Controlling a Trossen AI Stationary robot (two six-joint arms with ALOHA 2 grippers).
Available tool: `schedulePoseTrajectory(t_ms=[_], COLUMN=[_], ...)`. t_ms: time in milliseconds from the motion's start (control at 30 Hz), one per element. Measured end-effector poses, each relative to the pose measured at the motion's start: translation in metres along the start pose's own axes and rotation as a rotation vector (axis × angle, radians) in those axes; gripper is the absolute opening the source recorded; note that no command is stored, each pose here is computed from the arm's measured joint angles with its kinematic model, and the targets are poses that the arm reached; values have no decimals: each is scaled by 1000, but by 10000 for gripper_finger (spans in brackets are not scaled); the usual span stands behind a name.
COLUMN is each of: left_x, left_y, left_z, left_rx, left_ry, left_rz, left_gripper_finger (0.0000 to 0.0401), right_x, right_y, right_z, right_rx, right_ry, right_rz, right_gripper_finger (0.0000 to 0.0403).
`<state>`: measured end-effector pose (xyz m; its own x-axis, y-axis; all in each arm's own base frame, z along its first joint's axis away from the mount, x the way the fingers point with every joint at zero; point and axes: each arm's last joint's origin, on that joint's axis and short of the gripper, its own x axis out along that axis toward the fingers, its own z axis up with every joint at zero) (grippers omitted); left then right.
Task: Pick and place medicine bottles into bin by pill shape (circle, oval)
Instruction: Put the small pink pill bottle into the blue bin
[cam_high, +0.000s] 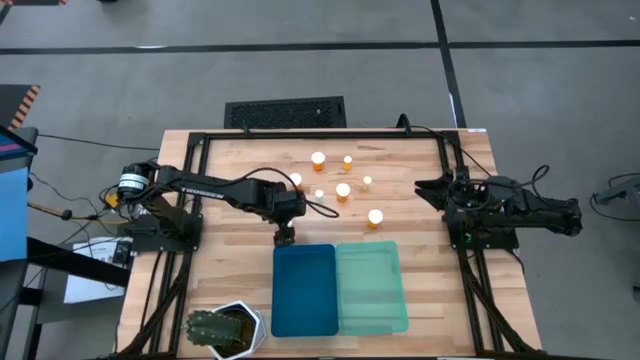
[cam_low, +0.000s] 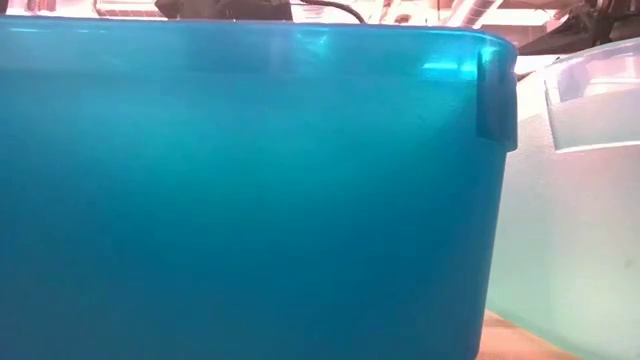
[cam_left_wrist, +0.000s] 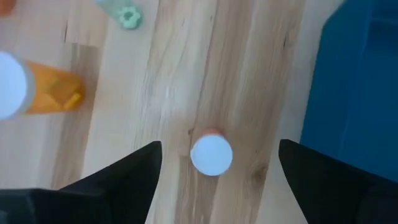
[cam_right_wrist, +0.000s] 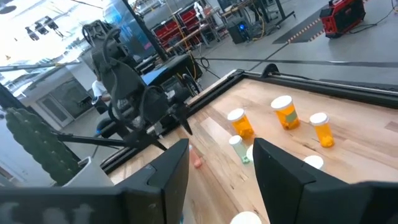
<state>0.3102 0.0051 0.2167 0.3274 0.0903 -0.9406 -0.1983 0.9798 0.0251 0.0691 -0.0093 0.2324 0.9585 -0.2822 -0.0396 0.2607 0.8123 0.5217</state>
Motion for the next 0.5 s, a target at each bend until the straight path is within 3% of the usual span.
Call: schedulePoseTrajectory(t_ms=[500], left_x=[20], left_y=[2], left_z=[-16], left_rx=[46], left_ry=[17], left_rz=[-8], left_gripper_finger=[315], right_x=[0], right_y=[-1], right_z=[-1], right_rx=[-3], right_ry=[11], right_rz=[-7], right_gripper_finger=[188])
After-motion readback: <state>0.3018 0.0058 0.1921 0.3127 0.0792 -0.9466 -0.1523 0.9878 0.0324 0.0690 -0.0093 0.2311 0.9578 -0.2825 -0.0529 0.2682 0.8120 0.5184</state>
